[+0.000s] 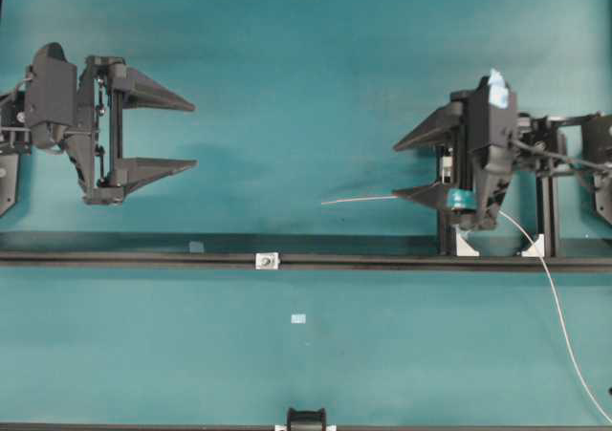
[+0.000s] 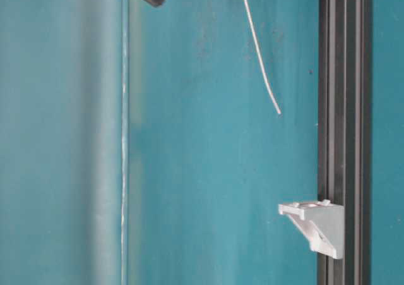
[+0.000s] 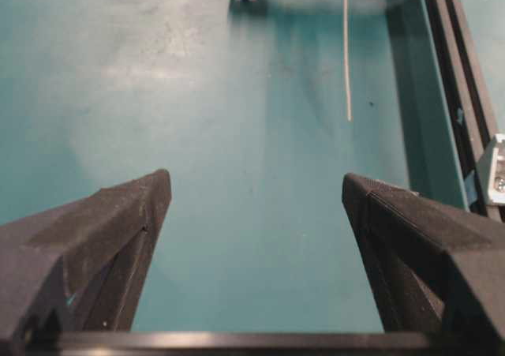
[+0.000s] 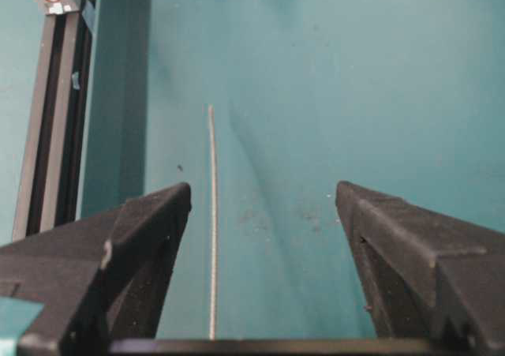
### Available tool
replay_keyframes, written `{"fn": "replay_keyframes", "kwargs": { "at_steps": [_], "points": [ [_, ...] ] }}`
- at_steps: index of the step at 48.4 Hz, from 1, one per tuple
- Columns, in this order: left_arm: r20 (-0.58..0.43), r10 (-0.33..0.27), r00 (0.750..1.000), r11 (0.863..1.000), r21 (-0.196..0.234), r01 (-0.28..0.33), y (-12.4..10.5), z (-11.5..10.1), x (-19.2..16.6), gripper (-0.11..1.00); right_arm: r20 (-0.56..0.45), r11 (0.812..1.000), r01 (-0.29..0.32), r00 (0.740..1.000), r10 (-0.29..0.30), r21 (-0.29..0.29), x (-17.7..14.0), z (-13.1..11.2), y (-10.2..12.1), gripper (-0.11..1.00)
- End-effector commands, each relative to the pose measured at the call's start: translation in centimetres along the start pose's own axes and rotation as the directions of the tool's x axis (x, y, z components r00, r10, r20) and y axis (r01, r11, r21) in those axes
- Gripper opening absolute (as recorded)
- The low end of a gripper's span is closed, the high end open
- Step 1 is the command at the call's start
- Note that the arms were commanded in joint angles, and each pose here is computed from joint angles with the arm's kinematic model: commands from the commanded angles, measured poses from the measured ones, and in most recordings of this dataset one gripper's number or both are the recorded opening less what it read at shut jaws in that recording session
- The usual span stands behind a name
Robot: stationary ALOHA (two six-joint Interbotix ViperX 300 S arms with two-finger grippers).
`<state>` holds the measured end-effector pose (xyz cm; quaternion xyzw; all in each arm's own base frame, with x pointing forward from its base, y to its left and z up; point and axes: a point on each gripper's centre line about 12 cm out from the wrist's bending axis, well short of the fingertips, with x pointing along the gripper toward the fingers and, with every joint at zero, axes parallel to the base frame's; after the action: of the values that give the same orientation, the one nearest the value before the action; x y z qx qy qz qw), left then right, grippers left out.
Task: Insert the wire into the hole on the left side and pull it with the left arm.
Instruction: 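Lower the right gripper and close it on the white wire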
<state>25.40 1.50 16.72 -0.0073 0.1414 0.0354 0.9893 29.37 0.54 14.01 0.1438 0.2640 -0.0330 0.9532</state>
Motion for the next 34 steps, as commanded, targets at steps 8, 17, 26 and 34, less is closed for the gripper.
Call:
{"fn": "replay_keyframes", "kwargs": {
  "at_steps": [8, 17, 26, 34],
  "points": [
    [0.017, 0.002, 1.000, 1.000, 0.000, -0.002, 0.1, 0.3, 0.0, 0.80, -0.002, 1.000, -0.017, 1.000, 0.017, 0.005, 1.3, 0.5, 0.8, 0.85],
    [0.020, 0.002, 1.000, 1.000, -0.001, -0.002, 0.1, 0.4, 0.0, 0.80, -0.021, 1.000, -0.011, 1.000, 0.011, 0.017, 2.1, 0.1, 0.7, 0.85],
    [0.018, 0.002, 1.000, 1.000, -0.001, -0.002, 0.1, 0.3, 0.0, 0.80, -0.037, 1.000, -0.005, 0.999, 0.006, 0.017, 3.0, -0.2, 0.6, 0.85],
    [0.015, 0.002, 1.000, 1.000, -0.003, -0.002, 0.1, 0.2, -0.1, 0.80, -0.042, 1.000, -0.003, 0.999, 0.004, 0.017, 4.0, -0.2, 0.6, 0.85]
  ]
}}
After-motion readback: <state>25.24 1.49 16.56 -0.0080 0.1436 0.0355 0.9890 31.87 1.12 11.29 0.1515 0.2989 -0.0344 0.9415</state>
